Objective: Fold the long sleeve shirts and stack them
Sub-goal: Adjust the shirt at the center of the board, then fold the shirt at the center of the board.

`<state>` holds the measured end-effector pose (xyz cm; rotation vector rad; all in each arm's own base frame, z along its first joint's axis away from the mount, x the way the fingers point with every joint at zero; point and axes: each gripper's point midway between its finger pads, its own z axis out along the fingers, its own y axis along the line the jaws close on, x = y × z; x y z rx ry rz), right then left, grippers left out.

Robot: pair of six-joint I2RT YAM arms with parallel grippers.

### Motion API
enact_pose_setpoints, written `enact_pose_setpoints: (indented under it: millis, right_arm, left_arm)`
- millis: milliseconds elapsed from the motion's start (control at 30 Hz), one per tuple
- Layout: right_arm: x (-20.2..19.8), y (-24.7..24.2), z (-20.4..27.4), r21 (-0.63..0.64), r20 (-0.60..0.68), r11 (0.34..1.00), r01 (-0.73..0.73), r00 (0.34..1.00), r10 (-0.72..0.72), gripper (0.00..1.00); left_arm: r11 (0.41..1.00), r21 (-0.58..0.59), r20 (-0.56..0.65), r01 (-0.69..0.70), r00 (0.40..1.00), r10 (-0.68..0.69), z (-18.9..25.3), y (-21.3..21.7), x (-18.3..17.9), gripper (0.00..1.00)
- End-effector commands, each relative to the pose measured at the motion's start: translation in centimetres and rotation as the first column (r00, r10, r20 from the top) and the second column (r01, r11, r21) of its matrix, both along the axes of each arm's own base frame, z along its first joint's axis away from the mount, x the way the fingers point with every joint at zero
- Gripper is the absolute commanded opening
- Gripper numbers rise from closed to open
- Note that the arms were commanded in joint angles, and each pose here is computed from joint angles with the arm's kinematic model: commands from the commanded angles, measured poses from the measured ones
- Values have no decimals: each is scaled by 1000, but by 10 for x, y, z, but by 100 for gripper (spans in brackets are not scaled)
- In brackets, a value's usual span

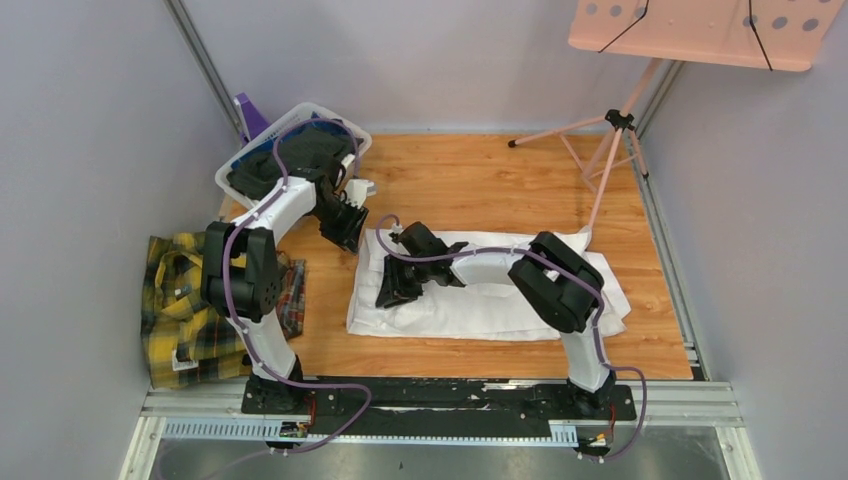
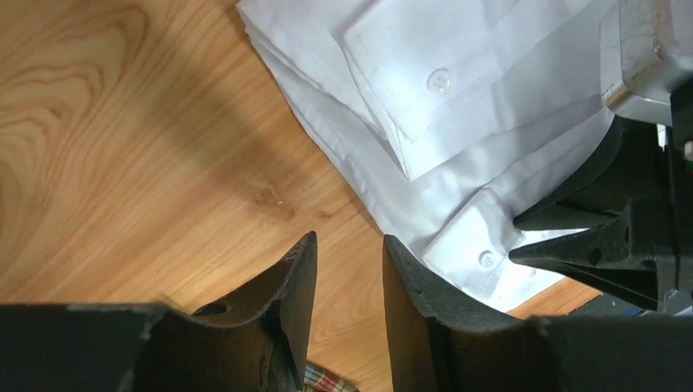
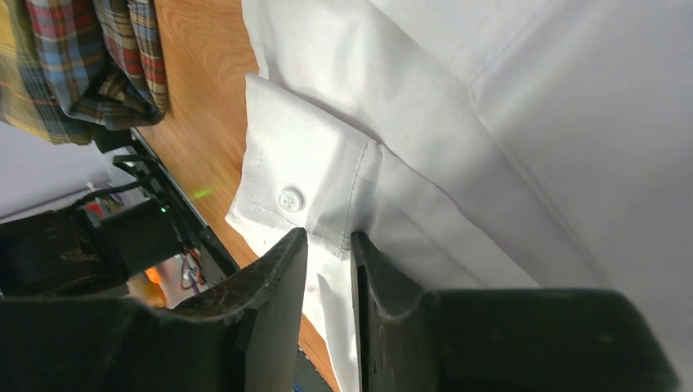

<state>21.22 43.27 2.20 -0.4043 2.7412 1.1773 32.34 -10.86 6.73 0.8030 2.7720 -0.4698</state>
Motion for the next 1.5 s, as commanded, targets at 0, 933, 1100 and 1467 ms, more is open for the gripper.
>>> enact_pose_setpoints:
  millis: [0,933,1100,1467]
  right_arm:
    - [-35,-59,-76,-284,-128,950,132,976,-174,28]
    - [22,-97,15,73,-260,924,376,901,-347,23]
    - [26,-104,-7,22,-249,899,437,873,-419,19]
    - [18,-93,-29,-44,-255,881,471,847,-466,12]
  left_arm:
    - [999,-49,57,8,998,-5,21,-7,6,43]
    - [970,-150,-138,-189,976,169,-38,-20,-39,100]
    - [964,-183,-204,-193,967,155,-55,-29,-43,99]
    - [974,-178,-201,-137,974,100,-60,-39,-50,73]
